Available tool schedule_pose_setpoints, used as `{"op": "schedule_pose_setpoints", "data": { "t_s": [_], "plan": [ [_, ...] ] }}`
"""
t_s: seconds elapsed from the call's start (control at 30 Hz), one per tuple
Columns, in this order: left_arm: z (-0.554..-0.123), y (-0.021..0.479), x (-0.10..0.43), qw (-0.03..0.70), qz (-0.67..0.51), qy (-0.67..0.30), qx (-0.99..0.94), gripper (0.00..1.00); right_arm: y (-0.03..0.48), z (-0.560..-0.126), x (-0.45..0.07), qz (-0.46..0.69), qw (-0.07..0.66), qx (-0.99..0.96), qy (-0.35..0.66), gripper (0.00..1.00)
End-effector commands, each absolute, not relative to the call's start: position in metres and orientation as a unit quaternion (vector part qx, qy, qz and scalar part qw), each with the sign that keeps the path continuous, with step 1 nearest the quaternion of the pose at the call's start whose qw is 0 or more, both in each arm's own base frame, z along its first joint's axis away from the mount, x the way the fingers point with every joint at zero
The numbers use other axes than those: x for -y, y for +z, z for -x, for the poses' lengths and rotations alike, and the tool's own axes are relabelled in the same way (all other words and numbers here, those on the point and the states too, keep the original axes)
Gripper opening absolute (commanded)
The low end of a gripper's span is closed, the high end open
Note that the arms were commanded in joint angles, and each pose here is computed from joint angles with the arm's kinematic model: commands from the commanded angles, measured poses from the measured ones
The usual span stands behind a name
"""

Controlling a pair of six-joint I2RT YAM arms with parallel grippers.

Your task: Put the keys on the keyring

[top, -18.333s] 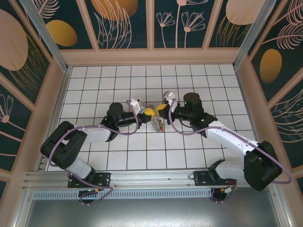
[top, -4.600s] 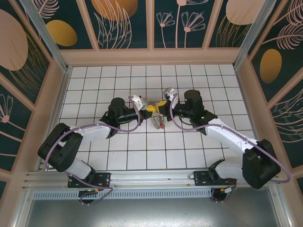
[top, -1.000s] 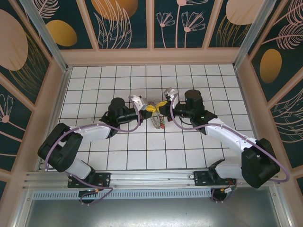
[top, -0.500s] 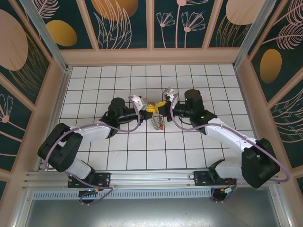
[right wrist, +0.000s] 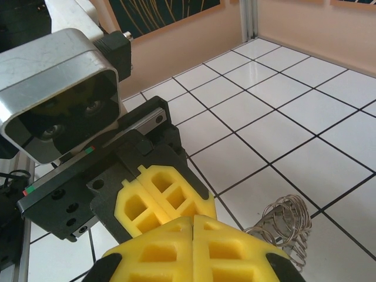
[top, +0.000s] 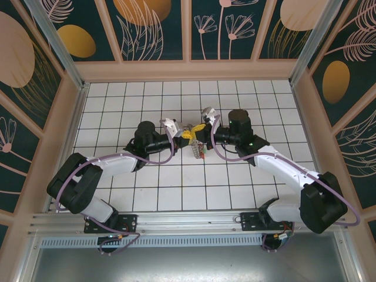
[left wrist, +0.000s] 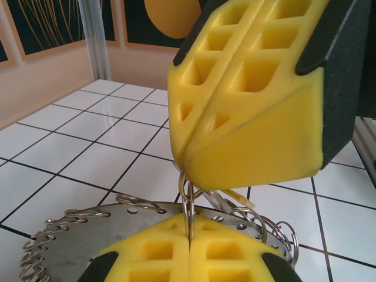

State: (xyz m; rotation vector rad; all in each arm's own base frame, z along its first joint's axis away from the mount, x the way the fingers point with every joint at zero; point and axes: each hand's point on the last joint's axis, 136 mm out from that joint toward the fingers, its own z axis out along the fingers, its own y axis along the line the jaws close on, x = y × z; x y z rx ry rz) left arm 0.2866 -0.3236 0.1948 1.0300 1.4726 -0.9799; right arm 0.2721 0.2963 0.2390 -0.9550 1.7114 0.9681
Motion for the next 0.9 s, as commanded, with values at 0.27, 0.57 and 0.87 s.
{"op": "schedule_pose_setpoints", "data": {
  "t_s": [0.27,0.57,0.87],
  "plan": [
    [-0.289,0.199,0.322,0.534,-0.435,-0.397,-0.606,0.0,0.247,-0.288,-0.282,0.345,0.486,-0.708,0.378,0.0],
    [-0.289,0.2,0.321,0.538,-0.435,-0.393,-0.606,0.0,0.24,-0.291,-0.284,0.334,0.467,-0.723,0.384,0.0],
    [-0.29,0.205,0.32,0.548,-0.432,-0.389,-0.601,0.0,0.227,-0.294,-0.285,0.321,0.445,-0.743,0.384,0.0]
  ]
}}
